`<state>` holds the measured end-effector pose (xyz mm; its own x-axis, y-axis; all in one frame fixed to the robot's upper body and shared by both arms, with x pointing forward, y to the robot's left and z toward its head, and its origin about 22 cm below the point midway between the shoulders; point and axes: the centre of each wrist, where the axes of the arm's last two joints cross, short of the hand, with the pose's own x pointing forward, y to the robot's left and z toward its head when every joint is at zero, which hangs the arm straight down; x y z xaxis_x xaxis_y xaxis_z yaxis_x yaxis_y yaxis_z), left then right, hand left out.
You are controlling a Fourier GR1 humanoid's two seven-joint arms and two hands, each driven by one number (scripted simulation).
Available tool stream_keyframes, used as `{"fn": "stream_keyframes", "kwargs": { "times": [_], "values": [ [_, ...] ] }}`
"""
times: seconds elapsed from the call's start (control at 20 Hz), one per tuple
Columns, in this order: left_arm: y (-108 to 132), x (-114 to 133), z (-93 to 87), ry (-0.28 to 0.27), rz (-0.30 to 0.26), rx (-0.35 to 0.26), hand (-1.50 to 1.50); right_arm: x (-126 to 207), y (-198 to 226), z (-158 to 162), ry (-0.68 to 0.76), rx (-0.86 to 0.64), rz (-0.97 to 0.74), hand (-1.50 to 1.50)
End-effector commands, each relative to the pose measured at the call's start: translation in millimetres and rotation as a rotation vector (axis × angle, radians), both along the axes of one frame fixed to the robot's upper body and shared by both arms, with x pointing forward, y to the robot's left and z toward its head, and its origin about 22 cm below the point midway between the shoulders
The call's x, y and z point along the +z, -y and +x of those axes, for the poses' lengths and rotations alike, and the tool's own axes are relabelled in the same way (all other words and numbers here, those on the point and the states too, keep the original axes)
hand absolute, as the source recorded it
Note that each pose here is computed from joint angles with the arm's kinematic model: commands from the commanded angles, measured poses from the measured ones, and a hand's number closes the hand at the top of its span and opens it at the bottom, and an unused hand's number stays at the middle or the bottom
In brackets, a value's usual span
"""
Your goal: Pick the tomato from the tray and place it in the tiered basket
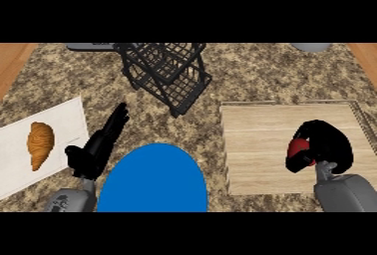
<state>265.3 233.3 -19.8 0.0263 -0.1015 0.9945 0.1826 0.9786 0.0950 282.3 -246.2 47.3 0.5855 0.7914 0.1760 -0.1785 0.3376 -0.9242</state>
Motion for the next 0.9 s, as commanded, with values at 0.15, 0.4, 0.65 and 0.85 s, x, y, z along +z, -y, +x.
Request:
{"fn": "stream_keyframes", "kwargs": {
  "times": [0.15,0.4,0.65,0.85],
  "values": [
    [-6,-4,-7.6,0.005,0.004,0.008,0.00,19,-86,-67,0.062,-0.128,-0.077,1.50],
    [-17,2,-0.6,-0.004,-0.004,0.004,0.00,53,-97,-86,0.334,-0.139,0.109,1.50],
    [-14,-5,5.7,-0.003,0.002,-0.011,0.00,105,-125,-96,0.614,-0.067,0.207,1.50],
    [-2,-11,-5.0,0.006,0.000,-0.027,0.00,142,-151,-91,0.679,-0.003,0.151,1.50]
  ]
}}
